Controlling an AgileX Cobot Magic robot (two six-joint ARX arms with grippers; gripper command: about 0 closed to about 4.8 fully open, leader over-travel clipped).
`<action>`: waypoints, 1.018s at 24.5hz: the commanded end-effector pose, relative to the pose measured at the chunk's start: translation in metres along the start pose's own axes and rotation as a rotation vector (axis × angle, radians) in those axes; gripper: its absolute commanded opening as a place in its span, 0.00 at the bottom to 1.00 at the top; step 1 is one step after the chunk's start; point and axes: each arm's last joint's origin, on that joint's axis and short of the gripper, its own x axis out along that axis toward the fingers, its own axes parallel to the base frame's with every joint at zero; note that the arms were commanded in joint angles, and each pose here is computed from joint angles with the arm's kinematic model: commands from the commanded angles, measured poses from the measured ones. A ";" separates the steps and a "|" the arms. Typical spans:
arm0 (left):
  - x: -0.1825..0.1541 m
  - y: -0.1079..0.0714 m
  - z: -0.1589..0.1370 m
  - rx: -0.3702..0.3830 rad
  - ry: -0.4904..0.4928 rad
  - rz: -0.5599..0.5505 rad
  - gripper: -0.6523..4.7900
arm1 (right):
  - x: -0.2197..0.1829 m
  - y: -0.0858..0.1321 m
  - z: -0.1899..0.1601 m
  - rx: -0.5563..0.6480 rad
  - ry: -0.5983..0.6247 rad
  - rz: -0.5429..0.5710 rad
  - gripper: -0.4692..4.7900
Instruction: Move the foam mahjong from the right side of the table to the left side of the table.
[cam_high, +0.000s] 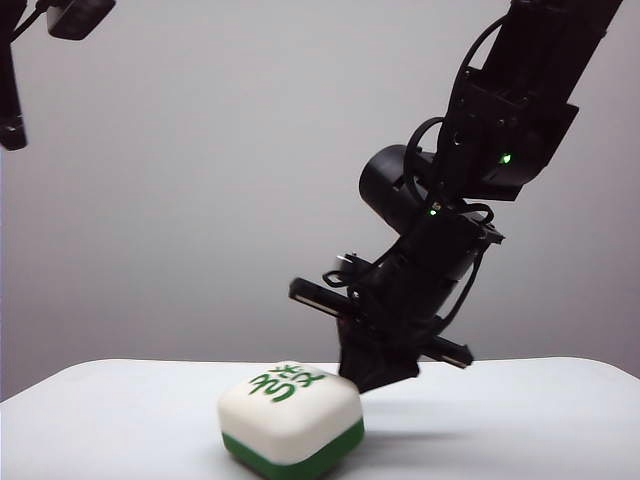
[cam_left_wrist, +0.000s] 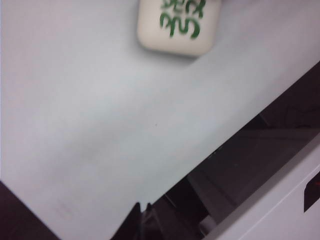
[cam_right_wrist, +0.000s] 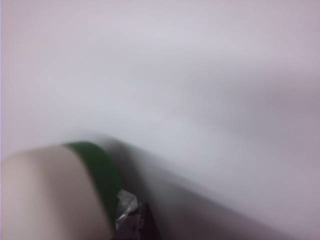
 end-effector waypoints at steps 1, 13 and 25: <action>-0.006 -0.002 -0.006 -0.014 0.042 0.050 0.11 | -0.003 -0.005 -0.006 -0.006 0.074 -0.042 0.08; -0.012 -0.006 -0.009 -0.024 0.024 0.057 0.11 | 0.002 0.027 -0.028 -0.038 0.212 0.086 0.08; -0.012 -0.007 -0.011 -0.026 0.033 0.052 0.11 | 0.006 0.035 -0.020 -0.008 0.123 0.102 0.08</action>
